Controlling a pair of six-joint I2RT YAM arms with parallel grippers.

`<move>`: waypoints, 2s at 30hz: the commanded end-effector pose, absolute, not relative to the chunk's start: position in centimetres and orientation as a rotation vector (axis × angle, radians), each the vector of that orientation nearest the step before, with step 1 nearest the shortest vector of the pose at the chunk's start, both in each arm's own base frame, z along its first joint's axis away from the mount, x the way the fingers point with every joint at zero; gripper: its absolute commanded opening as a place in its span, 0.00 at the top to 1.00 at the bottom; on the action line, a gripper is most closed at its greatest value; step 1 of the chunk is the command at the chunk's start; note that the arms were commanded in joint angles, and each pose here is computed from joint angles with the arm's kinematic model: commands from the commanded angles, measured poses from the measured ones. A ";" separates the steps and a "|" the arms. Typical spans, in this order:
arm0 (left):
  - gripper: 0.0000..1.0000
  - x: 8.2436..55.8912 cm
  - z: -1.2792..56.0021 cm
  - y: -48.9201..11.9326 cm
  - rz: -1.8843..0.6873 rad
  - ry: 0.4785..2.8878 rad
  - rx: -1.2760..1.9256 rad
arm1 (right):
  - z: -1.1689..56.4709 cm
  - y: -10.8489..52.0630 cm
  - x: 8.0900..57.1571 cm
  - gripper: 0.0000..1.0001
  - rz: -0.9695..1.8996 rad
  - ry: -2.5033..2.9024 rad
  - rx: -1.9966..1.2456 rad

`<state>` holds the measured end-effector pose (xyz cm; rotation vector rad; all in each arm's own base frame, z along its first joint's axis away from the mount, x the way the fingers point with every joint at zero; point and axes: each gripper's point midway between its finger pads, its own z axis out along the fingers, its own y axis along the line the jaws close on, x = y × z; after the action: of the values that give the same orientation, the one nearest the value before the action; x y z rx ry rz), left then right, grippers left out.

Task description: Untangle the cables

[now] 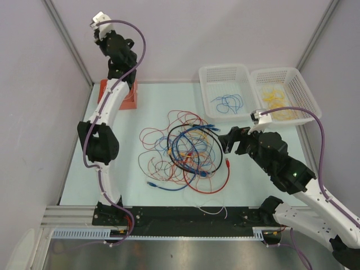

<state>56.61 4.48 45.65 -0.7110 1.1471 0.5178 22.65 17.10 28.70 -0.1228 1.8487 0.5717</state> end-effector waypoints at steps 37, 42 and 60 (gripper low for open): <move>1.00 56.9 22.9 8.2 0.776 1.442 -1.016 | 27.3 17.3 23.7 0.07 0.536 1.843 -0.119; 1.00 56.4 19.1 9.7 0.768 1.523 -1.051 | 26.9 17.5 23.9 0.07 0.531 1.851 -0.121; 0.53 59.4 19.1 8.4 0.577 1.595 -1.005 | 26.4 18.0 24.3 0.07 0.548 1.871 -0.122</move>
<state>58.51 9.25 17.68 -0.9800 1.6179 0.6692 23.96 17.67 25.37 -0.1274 1.9116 0.5244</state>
